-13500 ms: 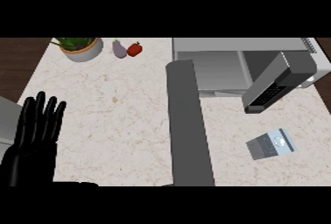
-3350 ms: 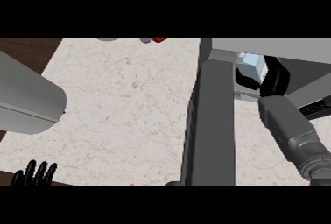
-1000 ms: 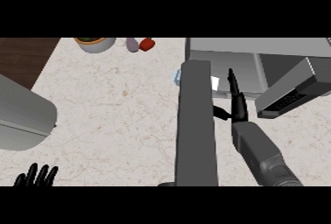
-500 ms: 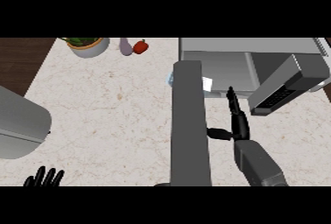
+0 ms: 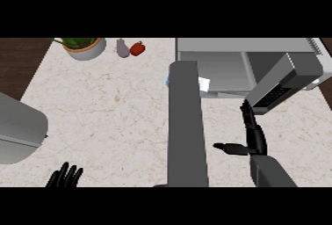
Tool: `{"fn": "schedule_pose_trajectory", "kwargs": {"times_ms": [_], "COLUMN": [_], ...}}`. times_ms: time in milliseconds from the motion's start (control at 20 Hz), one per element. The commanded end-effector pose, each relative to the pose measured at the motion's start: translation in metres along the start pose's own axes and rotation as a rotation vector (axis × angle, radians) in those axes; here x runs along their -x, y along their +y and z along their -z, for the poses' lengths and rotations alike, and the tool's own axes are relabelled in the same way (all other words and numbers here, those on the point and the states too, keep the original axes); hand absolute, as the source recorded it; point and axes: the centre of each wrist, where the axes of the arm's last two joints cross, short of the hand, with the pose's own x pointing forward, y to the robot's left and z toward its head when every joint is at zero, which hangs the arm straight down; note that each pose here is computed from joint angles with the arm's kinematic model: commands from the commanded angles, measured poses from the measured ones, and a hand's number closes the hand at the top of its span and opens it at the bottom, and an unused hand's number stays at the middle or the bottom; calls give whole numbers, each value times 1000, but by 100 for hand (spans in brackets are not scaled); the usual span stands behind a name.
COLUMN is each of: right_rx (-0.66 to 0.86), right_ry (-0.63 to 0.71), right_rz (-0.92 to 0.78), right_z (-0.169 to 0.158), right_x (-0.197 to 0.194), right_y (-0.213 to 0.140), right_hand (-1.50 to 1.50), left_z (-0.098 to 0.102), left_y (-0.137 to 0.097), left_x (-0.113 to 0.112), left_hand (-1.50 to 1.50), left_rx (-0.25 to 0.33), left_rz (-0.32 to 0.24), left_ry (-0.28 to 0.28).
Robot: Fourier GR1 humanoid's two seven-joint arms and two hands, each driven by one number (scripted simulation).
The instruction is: Pick up the milk, place it into the microwave and close the microwave
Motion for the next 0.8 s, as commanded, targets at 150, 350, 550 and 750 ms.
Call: {"fn": "schedule_pose_trajectory", "kwargs": {"times_ms": [150,350,550,750], "right_rx": [41,39,112,154], "right_ry": [-67,-34,-30,-49], "right_rz": [24,4,29,63], "right_z": [-44,-66,-79,-91], "right_x": [8,5,-3,-11], "right_y": [-41,-73,-113,-136], "right_hand": [150,150,-150,-150], "left_z": [20,35,58,70], "left_y": [-15,-11,-43,-72], "left_x": [21,23,39,50], "left_hand": [-150,-150,150,150], "left_rx": [158,266,335,366], "left_rz": [-18,29,106,91], "left_ry": [68,132,87,98]}}
